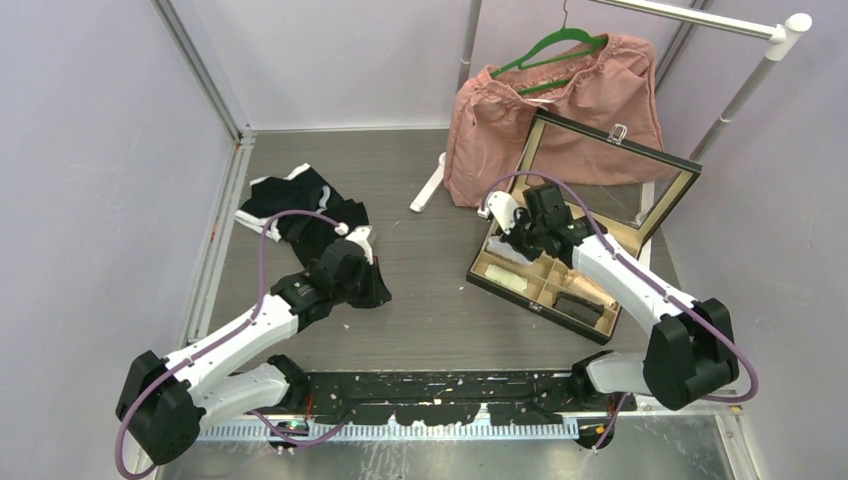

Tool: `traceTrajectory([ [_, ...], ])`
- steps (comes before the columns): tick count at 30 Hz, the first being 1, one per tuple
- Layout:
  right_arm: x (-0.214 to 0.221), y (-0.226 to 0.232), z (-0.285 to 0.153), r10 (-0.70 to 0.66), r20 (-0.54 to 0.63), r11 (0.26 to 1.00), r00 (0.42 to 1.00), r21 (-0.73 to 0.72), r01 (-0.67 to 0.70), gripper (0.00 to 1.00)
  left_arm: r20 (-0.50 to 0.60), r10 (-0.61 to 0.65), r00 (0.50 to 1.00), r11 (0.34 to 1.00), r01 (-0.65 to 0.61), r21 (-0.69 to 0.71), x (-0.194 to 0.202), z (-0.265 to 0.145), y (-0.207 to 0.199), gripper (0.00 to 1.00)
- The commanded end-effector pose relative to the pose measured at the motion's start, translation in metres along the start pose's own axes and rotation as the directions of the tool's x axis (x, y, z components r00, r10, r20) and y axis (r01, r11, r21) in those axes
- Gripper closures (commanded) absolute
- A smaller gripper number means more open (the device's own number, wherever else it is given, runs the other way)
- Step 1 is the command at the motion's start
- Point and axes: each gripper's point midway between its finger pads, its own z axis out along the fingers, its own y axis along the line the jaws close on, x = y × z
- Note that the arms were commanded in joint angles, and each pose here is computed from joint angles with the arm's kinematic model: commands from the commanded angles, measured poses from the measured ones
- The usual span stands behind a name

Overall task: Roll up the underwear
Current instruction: Place the underwear in the storage box.

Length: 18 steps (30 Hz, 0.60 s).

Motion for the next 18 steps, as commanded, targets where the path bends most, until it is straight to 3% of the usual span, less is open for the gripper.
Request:
traceTrajectory([
  [1, -0.001, -0.001, 0.012, 0.002, 0.021, 1.0, 1.0, -0.013, -0.002, 0.99, 0.024, 0.02, 1.0, 0.999, -0.02, 0.029, -0.012, -0.005, -0.01, 0.95],
  [14, 0.04, 0.006, 0.037, 0.016, -0.14, 0.999, 0.99, -0.039, -0.022, 0.99, 0.013, 0.032, 0.999, 0.999, -0.032, 0.029, -0.011, -0.005, -0.01, 0.96],
  [18, 0.049, 0.007, 0.042, 0.024, -0.175, 0.999, 0.984, -0.038, -0.031, 0.87, 0.01, 0.03, 0.999, 0.999, -0.031, 0.031, -0.011, -0.005, -0.01, 0.96],
])
